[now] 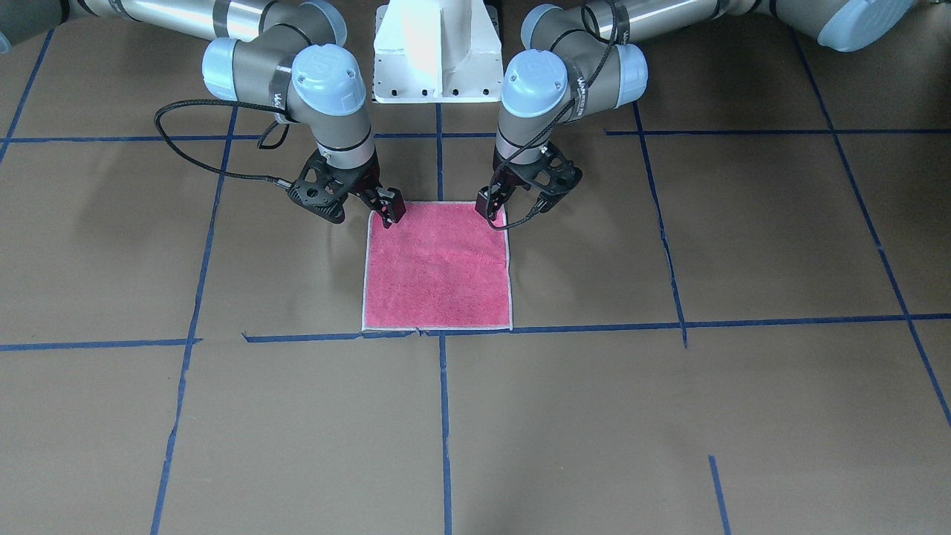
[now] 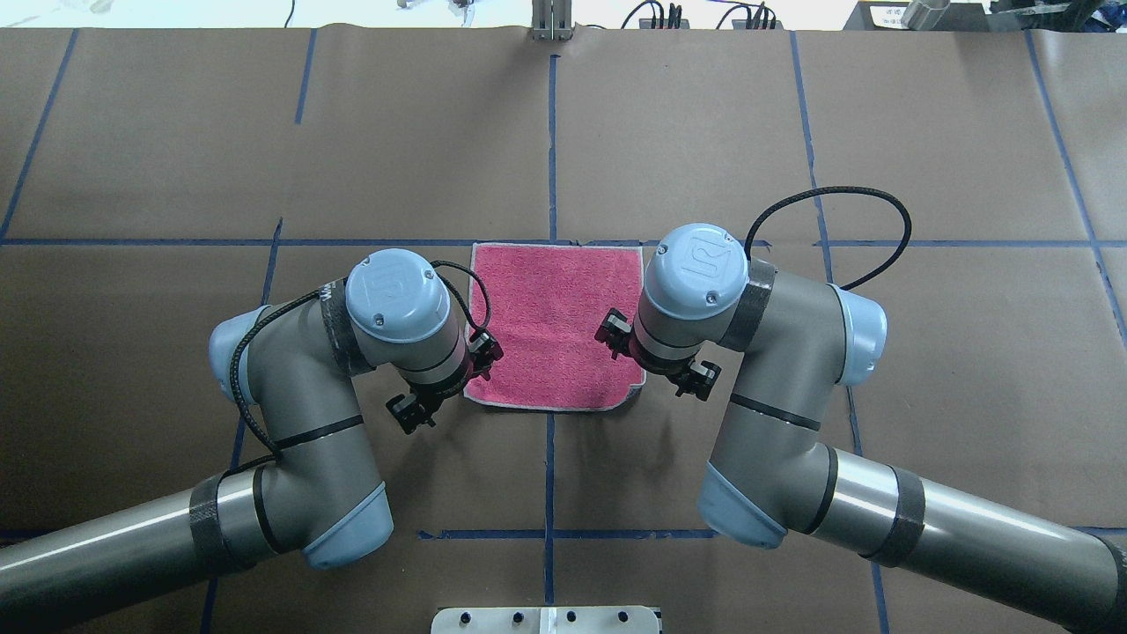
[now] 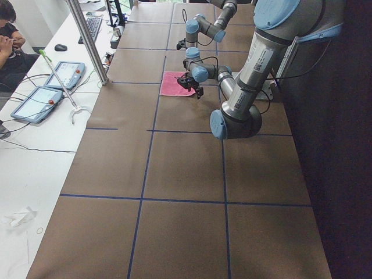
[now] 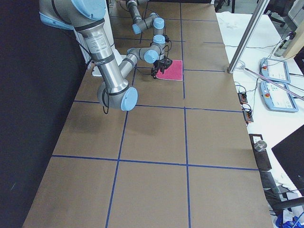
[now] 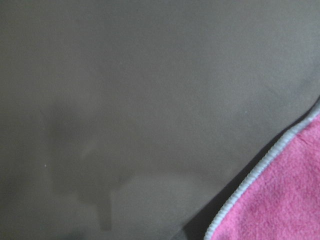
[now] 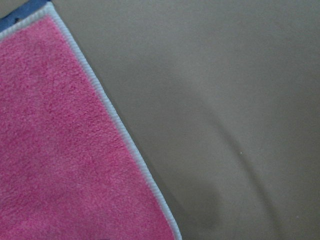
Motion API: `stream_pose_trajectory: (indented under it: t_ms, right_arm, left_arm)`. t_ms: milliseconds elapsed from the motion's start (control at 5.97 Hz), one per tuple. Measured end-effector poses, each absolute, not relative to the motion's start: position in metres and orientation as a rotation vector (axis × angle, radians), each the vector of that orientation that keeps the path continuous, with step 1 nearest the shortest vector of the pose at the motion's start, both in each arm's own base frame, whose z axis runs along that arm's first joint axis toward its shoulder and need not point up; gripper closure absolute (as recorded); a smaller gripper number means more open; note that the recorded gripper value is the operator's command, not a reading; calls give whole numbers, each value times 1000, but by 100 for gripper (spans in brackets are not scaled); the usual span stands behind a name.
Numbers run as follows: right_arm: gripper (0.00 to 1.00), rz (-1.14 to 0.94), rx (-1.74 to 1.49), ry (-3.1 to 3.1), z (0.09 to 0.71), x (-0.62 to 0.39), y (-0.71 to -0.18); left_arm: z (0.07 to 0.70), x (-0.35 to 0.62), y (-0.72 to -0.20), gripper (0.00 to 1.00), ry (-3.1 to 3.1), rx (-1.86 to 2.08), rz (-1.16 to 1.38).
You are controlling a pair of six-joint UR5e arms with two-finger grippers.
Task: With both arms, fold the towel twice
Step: 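Close both grippers on the pink towel's nearer corners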
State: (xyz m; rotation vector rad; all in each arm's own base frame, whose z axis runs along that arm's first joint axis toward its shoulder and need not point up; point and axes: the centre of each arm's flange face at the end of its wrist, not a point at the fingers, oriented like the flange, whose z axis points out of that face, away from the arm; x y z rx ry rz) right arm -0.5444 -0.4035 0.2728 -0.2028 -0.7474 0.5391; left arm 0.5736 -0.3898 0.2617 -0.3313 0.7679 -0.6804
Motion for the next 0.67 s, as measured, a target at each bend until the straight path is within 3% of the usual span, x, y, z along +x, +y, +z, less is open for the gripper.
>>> stream_pose_trajectory:
  t_ms: [670]
  right_arm:
    - [0, 540, -203, -750, 271, -544, -403]
  left_arm:
    - [256, 576, -388, 60, 776, -332, -676]
